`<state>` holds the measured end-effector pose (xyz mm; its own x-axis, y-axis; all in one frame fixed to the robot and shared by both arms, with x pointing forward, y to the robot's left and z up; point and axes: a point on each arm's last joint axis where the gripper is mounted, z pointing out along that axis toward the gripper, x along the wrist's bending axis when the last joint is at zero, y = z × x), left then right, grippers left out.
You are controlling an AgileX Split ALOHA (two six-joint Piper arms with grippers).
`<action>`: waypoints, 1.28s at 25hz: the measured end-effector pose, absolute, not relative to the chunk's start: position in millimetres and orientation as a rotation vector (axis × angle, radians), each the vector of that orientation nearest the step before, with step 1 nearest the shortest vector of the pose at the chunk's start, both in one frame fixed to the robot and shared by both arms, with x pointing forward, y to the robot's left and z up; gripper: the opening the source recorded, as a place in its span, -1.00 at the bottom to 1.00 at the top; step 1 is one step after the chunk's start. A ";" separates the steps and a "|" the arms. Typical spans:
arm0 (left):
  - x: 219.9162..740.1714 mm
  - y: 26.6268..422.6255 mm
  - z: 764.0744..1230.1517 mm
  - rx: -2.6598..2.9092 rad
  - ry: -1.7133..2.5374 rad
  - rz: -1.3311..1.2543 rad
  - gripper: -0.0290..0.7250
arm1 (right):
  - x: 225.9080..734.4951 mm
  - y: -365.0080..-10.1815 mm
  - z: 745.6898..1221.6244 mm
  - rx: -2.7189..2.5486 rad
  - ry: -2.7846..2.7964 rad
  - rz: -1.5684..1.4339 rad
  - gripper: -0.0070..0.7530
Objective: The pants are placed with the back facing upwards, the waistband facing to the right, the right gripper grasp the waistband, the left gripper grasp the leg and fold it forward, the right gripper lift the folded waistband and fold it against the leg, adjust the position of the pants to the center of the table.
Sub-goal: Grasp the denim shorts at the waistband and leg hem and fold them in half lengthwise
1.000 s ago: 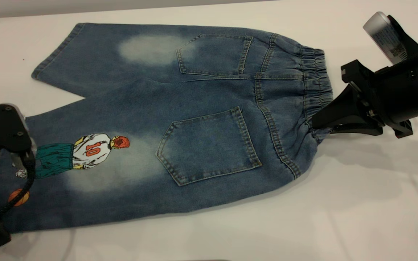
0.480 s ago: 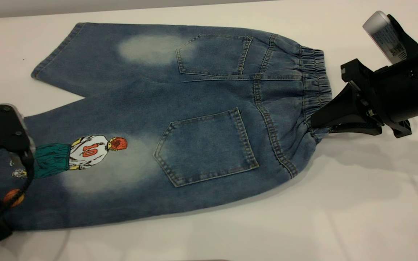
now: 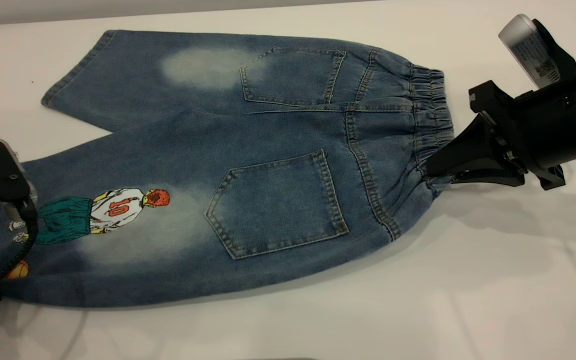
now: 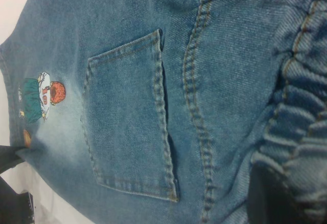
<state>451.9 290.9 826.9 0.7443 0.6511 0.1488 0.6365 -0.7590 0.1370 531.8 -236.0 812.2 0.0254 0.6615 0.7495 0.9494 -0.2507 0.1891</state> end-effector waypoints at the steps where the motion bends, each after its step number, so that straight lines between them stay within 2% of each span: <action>1: 451.9 290.9 826.9 2.861 1.058 0.288 -0.86 | 531.7 -236.0 812.2 -1.944 -1.641 -1.081 -0.85; 11: 449.3 266.6 844.2 2.942 0.900 0.290 -0.87 | 531.4 -240.5 833.8 -1.887 -1.701 -1.100 -0.85; 18: 442.6 264.0 899.3 2.834 1.019 0.478 -0.87 | 502.6 -241.8 858.2 -1.894 -1.712 -1.054 -0.85; 25: 421.3 273.4 951.3 2.740 1.074 0.663 -0.87 | 479.9 -257.4 892.0 -1.993 -1.647 -1.112 -0.85; 32: 458.0 264.1 970.7 2.657 1.046 0.758 -0.87 | 493.3 -259.2 898.5 -2.067 -1.515 -1.111 -0.85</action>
<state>458.0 264.1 970.7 0.6211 0.6790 0.3914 0.5837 -0.7340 0.3471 493.3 -259.2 898.5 0.1223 0.6425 0.7564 0.9144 -0.3692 0.1657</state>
